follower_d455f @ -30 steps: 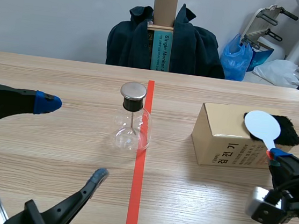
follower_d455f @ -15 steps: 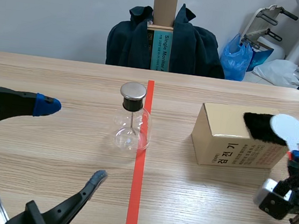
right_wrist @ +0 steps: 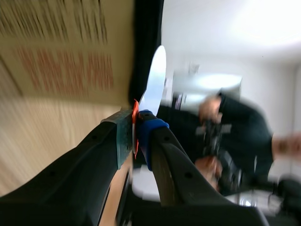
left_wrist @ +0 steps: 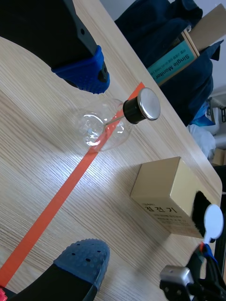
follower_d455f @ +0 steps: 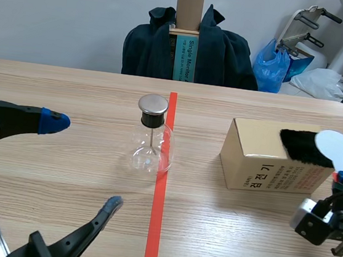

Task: Do the electroscope experiment.
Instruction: 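Rub the plate on the fur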

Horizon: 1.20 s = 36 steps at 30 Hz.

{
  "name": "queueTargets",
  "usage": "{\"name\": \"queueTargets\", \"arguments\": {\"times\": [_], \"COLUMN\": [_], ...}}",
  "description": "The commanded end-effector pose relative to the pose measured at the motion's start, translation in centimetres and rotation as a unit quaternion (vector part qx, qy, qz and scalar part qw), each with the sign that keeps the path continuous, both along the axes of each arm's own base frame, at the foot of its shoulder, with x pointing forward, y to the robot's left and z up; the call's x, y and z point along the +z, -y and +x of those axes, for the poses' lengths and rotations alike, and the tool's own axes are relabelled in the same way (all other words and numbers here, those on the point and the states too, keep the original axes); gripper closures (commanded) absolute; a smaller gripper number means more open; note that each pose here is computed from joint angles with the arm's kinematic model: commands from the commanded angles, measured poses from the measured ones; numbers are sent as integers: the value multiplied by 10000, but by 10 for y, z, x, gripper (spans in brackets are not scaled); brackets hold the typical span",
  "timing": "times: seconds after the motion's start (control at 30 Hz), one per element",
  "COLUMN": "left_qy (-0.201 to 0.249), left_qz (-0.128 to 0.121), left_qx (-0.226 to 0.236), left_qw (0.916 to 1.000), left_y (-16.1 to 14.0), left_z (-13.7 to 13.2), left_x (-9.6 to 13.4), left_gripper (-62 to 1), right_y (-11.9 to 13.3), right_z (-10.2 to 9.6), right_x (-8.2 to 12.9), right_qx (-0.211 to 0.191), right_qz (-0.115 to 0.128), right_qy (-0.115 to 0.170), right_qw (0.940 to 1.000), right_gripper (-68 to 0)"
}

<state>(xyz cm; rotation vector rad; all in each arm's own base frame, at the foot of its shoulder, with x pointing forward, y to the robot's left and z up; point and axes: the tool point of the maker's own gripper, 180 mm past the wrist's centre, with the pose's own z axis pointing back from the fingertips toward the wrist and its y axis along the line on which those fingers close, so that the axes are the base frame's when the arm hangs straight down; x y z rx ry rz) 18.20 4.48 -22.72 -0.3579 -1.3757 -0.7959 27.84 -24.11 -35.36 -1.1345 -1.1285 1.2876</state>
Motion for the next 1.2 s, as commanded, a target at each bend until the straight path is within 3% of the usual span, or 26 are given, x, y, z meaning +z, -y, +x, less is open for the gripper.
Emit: {"name": "queueTargets", "arguments": {"times": [0.0, 0.17, 0.5, 0.67, 0.83, 0.93, 1.0, 1.07, 1.17], "left_qy": [65, 65, 65, 65, 65, 64, 64, 63, 64], "left_qz": [-120, -120, -123, -122, -123, -122, -122, -121, -122], "left_qx": [-4, -6, -6, -4, -6, -5, -5, -5, -5], "left_qw": [9999, 9999, 9999, 9999, 9999, 9999, 9999, 9999, 9999], "left_y": [2, 3, 3, 2, 3, 3, 3, 3, 3], "left_z": [1, 1, 1, 1, 1, 1, 1, 1, 1], "left_x": [5, 5, 5, 5, 5, 5, 5, 5, 5], "left_gripper": [-623, -623, -623, -623, -623, -623, -623, -623, -623], "right_y": [-7, -33, -34, -22, -3, 9, 14, 15, 15], "right_z": [3, -1, -1, 4, 16, 25, 29, 29, 23], "right_x": [6, 5, 10, 32, 82, 130, 171, 215, 281], "right_qx": [414, 1140, 1233, 1128, 926, 757, 678, 674, 604], "right_qz": [-110, -19, -89, -269, -581, -706, -741, -770, -757], "right_qy": [-10, -28, 94, 561, 1314, 1924, 2429, 2970, 3779], "right_qw": [9991, 9935, 9923, 9917, 9853, 9758, 9648, 9494, 9208], "right_gripper": [-8, -8, -8, -8, -8, -8, -8, -8, -8]}}
